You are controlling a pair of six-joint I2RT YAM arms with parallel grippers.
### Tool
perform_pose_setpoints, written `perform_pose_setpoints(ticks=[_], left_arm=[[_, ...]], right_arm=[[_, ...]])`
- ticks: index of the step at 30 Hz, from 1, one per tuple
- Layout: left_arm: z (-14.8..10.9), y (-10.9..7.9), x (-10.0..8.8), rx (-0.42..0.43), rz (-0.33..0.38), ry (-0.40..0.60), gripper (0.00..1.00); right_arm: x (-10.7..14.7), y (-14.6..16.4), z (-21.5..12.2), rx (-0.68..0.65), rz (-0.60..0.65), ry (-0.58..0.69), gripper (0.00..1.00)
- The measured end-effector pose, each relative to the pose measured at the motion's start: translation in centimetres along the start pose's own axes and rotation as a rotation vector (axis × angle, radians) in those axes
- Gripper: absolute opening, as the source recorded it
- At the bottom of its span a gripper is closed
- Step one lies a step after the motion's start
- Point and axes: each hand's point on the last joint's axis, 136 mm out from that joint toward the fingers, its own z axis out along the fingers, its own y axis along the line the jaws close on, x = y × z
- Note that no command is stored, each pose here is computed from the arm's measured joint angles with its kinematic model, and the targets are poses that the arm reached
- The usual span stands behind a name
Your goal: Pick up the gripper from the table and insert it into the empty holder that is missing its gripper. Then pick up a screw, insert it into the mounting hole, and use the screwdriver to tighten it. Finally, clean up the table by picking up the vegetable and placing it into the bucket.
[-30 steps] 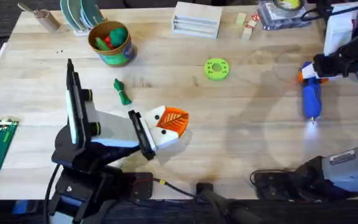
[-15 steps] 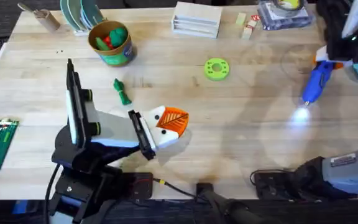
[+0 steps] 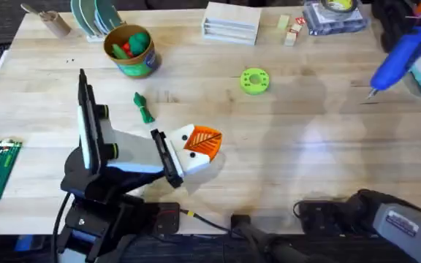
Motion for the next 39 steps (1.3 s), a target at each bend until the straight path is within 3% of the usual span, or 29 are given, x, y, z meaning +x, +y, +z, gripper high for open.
perform_pose_setpoints(ticks=[11, 18, 19, 30, 39], left_arm=[[0.0, 0.0, 0.0, -0.003, 0.0, 0.0, 0.004], [0.0, 0.1, 0.0, -0.003, 0.0, 0.0, 0.004], [0.0, 0.1, 0.0, -0.003, 0.0, 0.0, 0.004], [0.0, 0.0, 0.1, -0.003, -0.003, 0.002, 0.004], [0.0, 0.0, 0.1, -0.002, -0.004, 0.003, 0.004]], right_arm=[[0.6, 19.4, -4.9, -0.596, -0.204, -0.353, 0.027], [-1.2, 28.3, -11.6, -0.897, -0.281, -0.591, 0.027], [-1.6, 30.7, -14.2, -0.988, -0.292, -0.669, 0.027], [-0.8, 35.0, -22.1, -1.257, -0.317, -0.82, 0.027], [1.3, 37.6, -23.5, -1.364, -0.347, -0.8, 0.027]])
